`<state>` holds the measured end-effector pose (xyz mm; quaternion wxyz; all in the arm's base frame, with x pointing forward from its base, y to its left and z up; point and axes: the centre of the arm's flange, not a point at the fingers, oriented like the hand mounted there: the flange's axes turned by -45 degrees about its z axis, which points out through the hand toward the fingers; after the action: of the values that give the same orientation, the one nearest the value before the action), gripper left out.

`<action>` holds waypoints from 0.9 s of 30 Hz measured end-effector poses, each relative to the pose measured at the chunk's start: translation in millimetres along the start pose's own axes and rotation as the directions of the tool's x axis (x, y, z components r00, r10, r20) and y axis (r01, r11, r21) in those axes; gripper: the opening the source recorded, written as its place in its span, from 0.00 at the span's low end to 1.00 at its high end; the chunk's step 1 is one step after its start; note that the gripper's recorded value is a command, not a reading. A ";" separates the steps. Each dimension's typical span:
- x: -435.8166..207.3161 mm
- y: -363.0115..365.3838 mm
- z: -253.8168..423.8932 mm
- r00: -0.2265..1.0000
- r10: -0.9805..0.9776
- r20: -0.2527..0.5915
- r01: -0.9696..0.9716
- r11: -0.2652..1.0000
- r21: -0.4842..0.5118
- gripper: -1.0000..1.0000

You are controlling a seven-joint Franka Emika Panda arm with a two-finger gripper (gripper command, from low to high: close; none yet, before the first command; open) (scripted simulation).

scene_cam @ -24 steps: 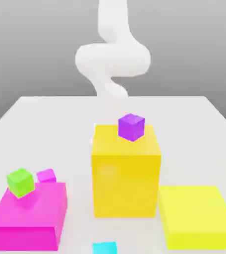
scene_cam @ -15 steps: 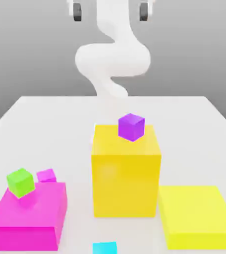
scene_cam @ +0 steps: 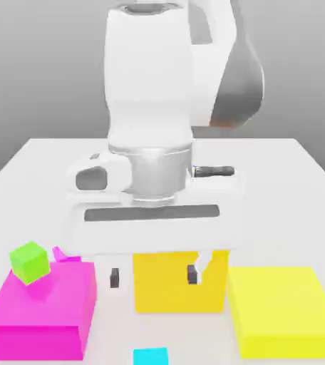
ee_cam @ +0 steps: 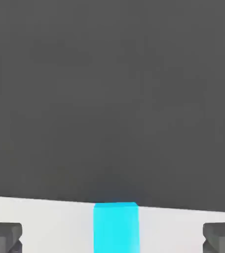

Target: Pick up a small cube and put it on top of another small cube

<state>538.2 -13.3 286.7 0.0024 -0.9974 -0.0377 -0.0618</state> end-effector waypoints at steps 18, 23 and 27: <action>-25.4 2.7 125.8 0.992 -0.016 0.124 0.016 1.000 0.002 0.00; -34.6 43.1 61.7 0.989 0.081 0.123 -0.079 0.997 -0.023 0.00; -68.3 108.4 15.1 0.960 0.256 0.117 -0.250 0.966 -0.057 0.00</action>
<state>480.7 -126.3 263.2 -0.0126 -0.9957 0.0913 -0.0002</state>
